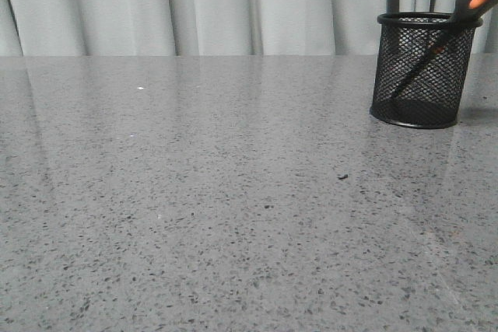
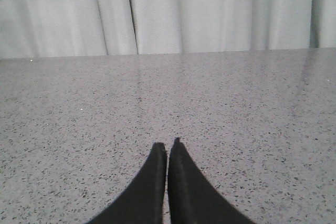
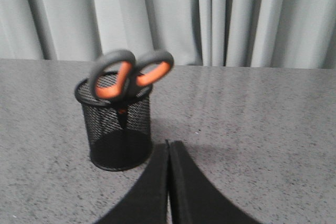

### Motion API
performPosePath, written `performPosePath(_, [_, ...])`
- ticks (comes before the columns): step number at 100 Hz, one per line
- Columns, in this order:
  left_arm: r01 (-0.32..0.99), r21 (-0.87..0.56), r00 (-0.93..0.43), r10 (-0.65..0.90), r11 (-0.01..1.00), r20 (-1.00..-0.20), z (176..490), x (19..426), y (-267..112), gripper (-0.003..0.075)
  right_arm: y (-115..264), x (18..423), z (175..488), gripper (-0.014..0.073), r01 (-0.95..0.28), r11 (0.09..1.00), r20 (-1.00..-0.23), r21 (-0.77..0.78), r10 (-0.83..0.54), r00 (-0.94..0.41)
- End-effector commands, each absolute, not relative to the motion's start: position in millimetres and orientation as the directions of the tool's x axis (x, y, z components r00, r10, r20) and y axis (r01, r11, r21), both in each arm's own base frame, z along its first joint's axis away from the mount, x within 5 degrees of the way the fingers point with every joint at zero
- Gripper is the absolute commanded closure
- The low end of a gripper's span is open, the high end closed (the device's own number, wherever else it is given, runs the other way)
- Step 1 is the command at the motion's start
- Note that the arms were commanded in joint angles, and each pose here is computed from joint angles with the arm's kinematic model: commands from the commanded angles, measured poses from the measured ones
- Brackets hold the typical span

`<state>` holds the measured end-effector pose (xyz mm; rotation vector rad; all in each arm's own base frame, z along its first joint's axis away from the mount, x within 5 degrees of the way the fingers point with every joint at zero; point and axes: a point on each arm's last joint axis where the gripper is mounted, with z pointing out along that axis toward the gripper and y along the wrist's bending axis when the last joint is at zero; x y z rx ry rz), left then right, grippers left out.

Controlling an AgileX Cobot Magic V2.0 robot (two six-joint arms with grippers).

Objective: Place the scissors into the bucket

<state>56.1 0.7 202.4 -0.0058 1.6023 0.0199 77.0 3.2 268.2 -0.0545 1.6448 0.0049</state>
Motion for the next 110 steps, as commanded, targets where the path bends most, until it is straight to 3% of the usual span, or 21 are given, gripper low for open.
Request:
performPosePath(1, [-0.022, -0.012, 0.055, -0.01, 1.0, -0.998, 204.9, 54.7, 1.1, 0.0741, 0.7, 73.3, 269.3, 0.0666, -0.006, 0.998, -0.998, -0.056, -0.056, 0.033])
performPosePath(20, [-0.022, -0.012, 0.055, -0.01, 1.0, -0.998, 204.9, 54.7, 1.1, 0.0741, 0.4, 65.6, 222.7, 0.0666, -0.006, 0.998, -0.998, -0.062, -0.062, -0.008])
performPosePath(39, [-0.022, -0.012, 0.055, -0.01, 1.0, -0.998, 204.9, 54.7, 1.1, 0.0741, 0.2, 58.3, 198.6, 0.0666, -0.001, 0.998, -0.997, -0.068, -0.068, 0.03])
performPosePath(110, [-0.022, -0.012, 0.053, -0.01, 1.0, -0.999, 204.8, 54.8, 1.1, 0.0741, -1.5, 55.9, 196.2, 0.0666, 0.028, 0.997, -0.997, -0.077, -0.077, 0.009])
